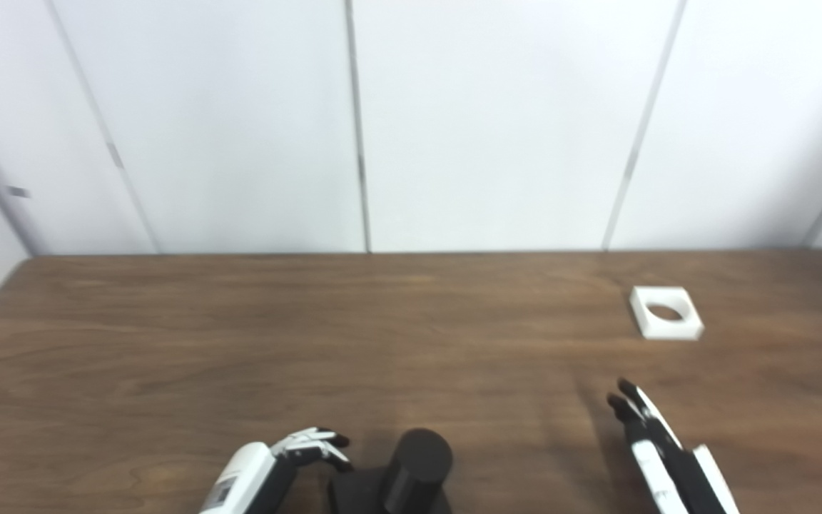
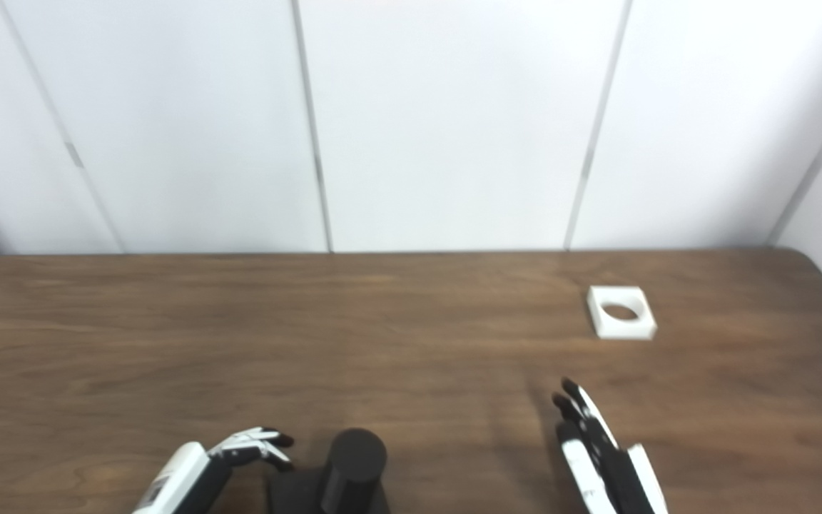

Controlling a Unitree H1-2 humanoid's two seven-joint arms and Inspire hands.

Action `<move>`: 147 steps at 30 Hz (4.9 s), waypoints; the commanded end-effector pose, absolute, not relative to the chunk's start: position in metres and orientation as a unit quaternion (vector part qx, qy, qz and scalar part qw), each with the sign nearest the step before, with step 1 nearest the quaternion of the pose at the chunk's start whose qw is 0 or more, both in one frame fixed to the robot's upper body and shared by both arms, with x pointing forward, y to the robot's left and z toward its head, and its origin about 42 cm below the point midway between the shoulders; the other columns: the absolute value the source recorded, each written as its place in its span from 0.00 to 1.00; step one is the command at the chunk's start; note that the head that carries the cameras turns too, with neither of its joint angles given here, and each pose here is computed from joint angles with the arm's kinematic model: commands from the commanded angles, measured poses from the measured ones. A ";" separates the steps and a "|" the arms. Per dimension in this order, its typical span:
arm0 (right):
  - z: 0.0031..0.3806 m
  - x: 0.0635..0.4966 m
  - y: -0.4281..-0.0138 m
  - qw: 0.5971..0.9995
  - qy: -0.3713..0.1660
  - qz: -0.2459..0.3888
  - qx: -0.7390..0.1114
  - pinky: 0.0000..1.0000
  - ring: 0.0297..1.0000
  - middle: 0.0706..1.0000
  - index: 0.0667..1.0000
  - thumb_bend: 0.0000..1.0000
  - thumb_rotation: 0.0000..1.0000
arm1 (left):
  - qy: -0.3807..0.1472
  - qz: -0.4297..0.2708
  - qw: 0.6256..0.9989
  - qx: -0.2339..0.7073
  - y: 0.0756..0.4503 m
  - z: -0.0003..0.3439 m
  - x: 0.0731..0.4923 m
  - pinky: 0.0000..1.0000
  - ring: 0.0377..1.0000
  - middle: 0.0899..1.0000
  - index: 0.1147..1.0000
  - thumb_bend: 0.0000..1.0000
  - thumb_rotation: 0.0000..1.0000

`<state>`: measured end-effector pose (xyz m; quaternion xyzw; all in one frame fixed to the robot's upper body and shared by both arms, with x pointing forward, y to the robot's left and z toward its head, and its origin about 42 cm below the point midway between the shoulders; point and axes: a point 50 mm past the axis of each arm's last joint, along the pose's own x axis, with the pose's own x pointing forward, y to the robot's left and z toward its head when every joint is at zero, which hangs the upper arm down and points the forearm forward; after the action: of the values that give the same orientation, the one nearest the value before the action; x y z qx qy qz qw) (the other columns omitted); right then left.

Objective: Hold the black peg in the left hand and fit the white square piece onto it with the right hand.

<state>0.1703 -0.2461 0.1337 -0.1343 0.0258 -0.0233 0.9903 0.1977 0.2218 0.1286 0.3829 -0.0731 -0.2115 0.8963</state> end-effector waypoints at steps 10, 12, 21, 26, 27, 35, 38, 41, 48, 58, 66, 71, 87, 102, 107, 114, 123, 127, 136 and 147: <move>0.145 0.163 -0.231 0.993 0.013 -0.027 -0.114 0.94 0.93 0.90 0.93 0.42 1.00 | -0.092 -0.234 0.845 0.471 0.207 0.107 0.191 0.86 0.82 0.73 0.42 0.52 0.04; 0.145 0.163 -0.233 0.993 0.012 -0.028 -0.113 0.93 0.92 0.90 0.93 0.42 1.00 | -0.101 -0.227 0.835 0.490 0.206 0.107 0.192 0.85 0.81 0.73 0.42 0.52 0.04; 0.160 0.164 -0.251 0.986 0.008 -0.043 -0.162 0.90 0.92 0.89 0.91 0.45 0.95 | -0.130 -0.198 0.809 0.538 0.203 0.110 0.192 0.81 0.79 0.70 0.42 0.52 0.04; 0.186 0.181 -0.274 0.967 -0.024 -0.049 -0.249 0.89 0.90 0.89 0.91 0.58 0.45 | -0.136 -0.190 0.808 0.541 0.203 0.109 0.192 0.81 0.79 0.70 0.42 0.52 0.04; 0.190 0.188 -0.280 0.964 -0.031 -0.048 -0.260 0.88 0.89 0.89 0.90 0.62 0.41 | -0.136 -0.191 0.809 0.540 0.203 0.110 0.192 0.81 0.79 0.70 0.42 0.52 0.04; 0.229 0.241 -0.314 0.921 -0.029 -0.041 -0.387 0.95 0.96 0.94 0.90 0.79 0.25 | -0.133 -0.190 0.811 0.536 0.212 0.109 0.189 0.80 0.78 0.70 0.42 0.52 0.04; 0.243 0.263 -0.326 0.905 -0.029 -0.042 -0.423 0.95 0.97 0.94 0.90 0.82 0.23 | -0.129 -0.191 0.811 0.537 0.216 0.108 0.189 0.80 0.78 0.70 0.42 0.52 0.04; 0.252 0.285 -0.339 0.894 -0.023 -0.043 -0.446 0.94 0.98 0.95 0.89 0.84 0.22 | -0.126 -0.193 0.809 0.540 0.219 0.107 0.189 0.81 0.78 0.70 0.42 0.52 0.04; 0.258 0.331 -0.363 0.872 0.009 -0.059 -0.485 0.89 0.97 0.95 0.88 0.86 0.25 | -0.126 -0.193 0.810 0.539 0.224 0.104 0.187 0.80 0.78 0.70 0.42 0.52 0.04; 0.260 0.383 -0.383 0.844 0.035 -0.069 -0.530 0.88 0.97 0.94 0.85 0.90 0.24 | -0.129 -0.191 0.812 0.536 0.225 0.102 0.185 0.79 0.78 0.70 0.42 0.52 0.04; 0.256 0.415 -0.389 0.819 0.069 -0.046 -0.567 0.93 1.00 0.97 0.84 0.89 0.23 | -0.131 -0.190 0.815 0.532 0.223 0.103 0.184 0.79 0.78 0.70 0.42 0.52 0.04; 0.255 0.428 -0.389 0.802 0.091 -0.028 -0.589 0.96 1.00 0.97 0.84 0.88 0.24 | -0.132 -0.188 0.816 0.530 0.221 0.104 0.184 0.79 0.78 0.70 0.42 0.52 0.04; 0.248 0.447 -0.380 0.758 0.136 0.012 -0.638 0.94 1.00 0.94 0.79 0.91 0.22 | -0.135 -0.183 0.819 0.527 0.216 0.108 0.184 0.80 0.78 0.70 0.42 0.52 0.04; 0.242 0.450 -0.377 0.743 0.124 0.029 -0.657 0.90 0.96 0.86 0.50 0.61 0.15 | -0.134 -0.181 0.821 0.525 0.213 0.109 0.183 0.82 0.78 0.70 0.42 0.52 0.04; 0.241 0.448 -0.377 0.735 0.099 0.038 -0.669 0.86 0.90 0.80 0.45 0.53 0.14 | -0.135 -0.180 0.822 0.523 0.213 0.109 0.182 0.82 0.78 0.70 0.42 0.52 0.04; 0.239 0.447 -0.377 0.730 0.091 0.045 -0.676 0.83 0.87 0.75 0.45 0.52 0.13 | -0.134 -0.181 0.820 0.526 0.212 0.109 0.184 0.83 0.79 0.71 0.42 0.52 0.05; 0.263 0.425 -0.365 0.726 0.035 0.062 -0.684 0.83 0.88 0.76 0.45 0.52 0.13 | -0.133 -0.181 0.818 0.530 0.205 0.111 0.187 0.82 0.79 0.71 0.42 0.52 0.05; 0.281 0.404 -0.350 0.716 -0.009 0.086 -0.693 0.84 0.88 0.76 0.45 0.52 0.13 | -0.135 -0.183 0.817 0.530 0.199 0.114 0.190 0.81 0.78 0.71 0.42 0.52 0.05; 0.323 0.335 -0.293 0.708 -0.109 0.157 -0.680 0.87 0.89 0.76 0.45 0.52 0.13 | -0.139 -0.186 0.812 0.535 0.182 0.127 0.197 0.78 0.77 0.69 0.42 0.52 0.05; 0.339 0.280 -0.234 0.706 -0.175 0.250 -0.639 0.86 0.88 0.74 0.45 0.52 0.13 | -0.141 -0.183 0.808 0.542 0.169 0.133 0.204 0.78 0.77 0.70 0.42 0.52 0.05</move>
<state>0.2836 -0.2369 0.3227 -0.6381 -0.1512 0.2622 0.7080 0.2015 0.1742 0.1266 0.5340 -0.1300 -0.1800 0.8158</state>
